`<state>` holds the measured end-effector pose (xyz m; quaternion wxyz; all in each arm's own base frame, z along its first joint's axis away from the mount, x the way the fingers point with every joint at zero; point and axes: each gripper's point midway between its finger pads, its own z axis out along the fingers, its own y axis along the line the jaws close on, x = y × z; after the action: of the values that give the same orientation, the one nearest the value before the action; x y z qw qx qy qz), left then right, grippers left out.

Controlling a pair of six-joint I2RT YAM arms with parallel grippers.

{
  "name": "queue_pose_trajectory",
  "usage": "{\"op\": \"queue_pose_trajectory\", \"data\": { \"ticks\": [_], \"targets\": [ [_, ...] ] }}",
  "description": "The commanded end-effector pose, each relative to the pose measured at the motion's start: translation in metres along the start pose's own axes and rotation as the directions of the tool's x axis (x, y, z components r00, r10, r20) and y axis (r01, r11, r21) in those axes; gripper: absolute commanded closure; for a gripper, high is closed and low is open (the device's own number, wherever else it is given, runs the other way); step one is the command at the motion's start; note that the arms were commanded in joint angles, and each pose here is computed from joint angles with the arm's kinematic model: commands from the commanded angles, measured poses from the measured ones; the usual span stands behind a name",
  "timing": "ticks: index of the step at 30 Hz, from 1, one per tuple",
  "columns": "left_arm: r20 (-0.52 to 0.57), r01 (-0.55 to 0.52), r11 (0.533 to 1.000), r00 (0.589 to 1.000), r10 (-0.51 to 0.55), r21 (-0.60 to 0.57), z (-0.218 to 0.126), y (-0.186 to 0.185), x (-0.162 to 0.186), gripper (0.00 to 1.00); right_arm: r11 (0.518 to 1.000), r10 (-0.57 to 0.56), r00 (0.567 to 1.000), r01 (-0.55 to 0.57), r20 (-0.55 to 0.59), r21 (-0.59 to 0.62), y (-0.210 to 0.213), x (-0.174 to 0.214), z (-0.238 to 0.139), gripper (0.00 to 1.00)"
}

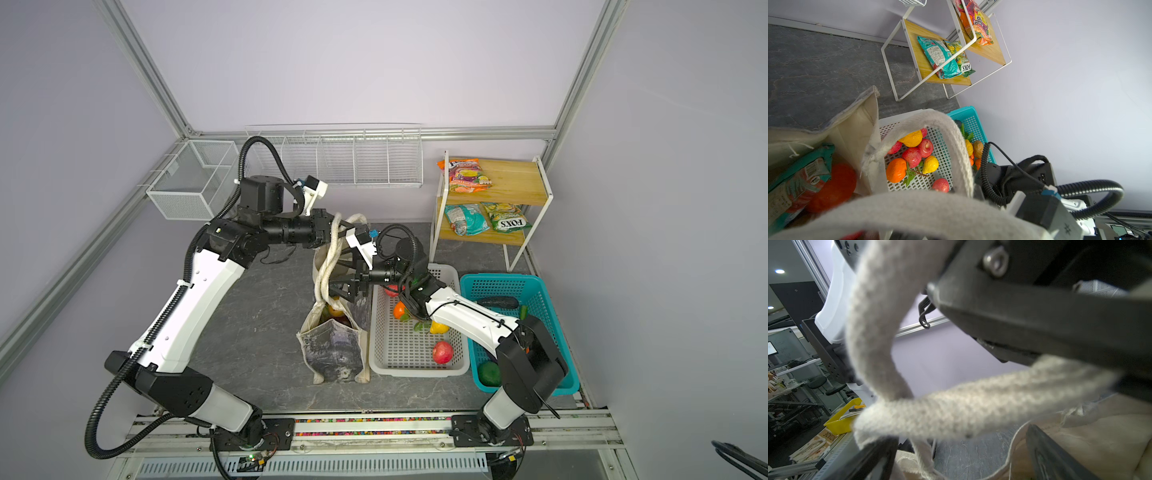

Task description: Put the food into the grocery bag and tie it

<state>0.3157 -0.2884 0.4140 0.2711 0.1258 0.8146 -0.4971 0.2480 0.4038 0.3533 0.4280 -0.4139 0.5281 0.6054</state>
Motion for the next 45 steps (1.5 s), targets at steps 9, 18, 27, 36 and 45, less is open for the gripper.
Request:
{"op": "queue_pose_trajectory", "data": {
  "ticks": [9, 18, 27, 36, 45],
  "targets": [
    [0.007, -0.005, 1.0, 1.0, 0.005, -0.008, -0.001, 0.005, 0.005, 1.0, 0.994, -0.087, 0.994, 0.091, 0.069, -0.062, 0.023, -0.023, 0.004, 0.0],
    [0.015, -0.002, 1.0, 1.0, 0.002, -0.002, 0.0, 0.008, 0.009, 1.0, 0.998, -0.027, 0.98, 0.036, 0.196, -0.045, 0.015, -0.061, 0.011, 0.03],
    [0.022, -0.011, 1.0, 1.0, 0.011, -0.018, -0.001, 0.012, 0.011, 1.0, 0.998, 0.065, 0.955, -0.059, 0.29, -0.028, 0.003, -0.083, 0.013, 0.09],
    [0.06, -0.018, 0.998, 0.998, 0.021, -0.056, -0.003, 0.019, 0.008, 1.0, 0.992, 0.124, 0.936, -0.129, 0.33, -0.006, 0.001, -0.084, 0.021, 0.09],
    [0.074, -0.026, 0.995, 0.997, 0.032, -0.092, -0.006, 0.027, 0.01, 1.0, 0.986, 0.146, 0.945, -0.163, 0.293, 0.034, 0.0, -0.073, 0.032, 0.17]
  ]
}}
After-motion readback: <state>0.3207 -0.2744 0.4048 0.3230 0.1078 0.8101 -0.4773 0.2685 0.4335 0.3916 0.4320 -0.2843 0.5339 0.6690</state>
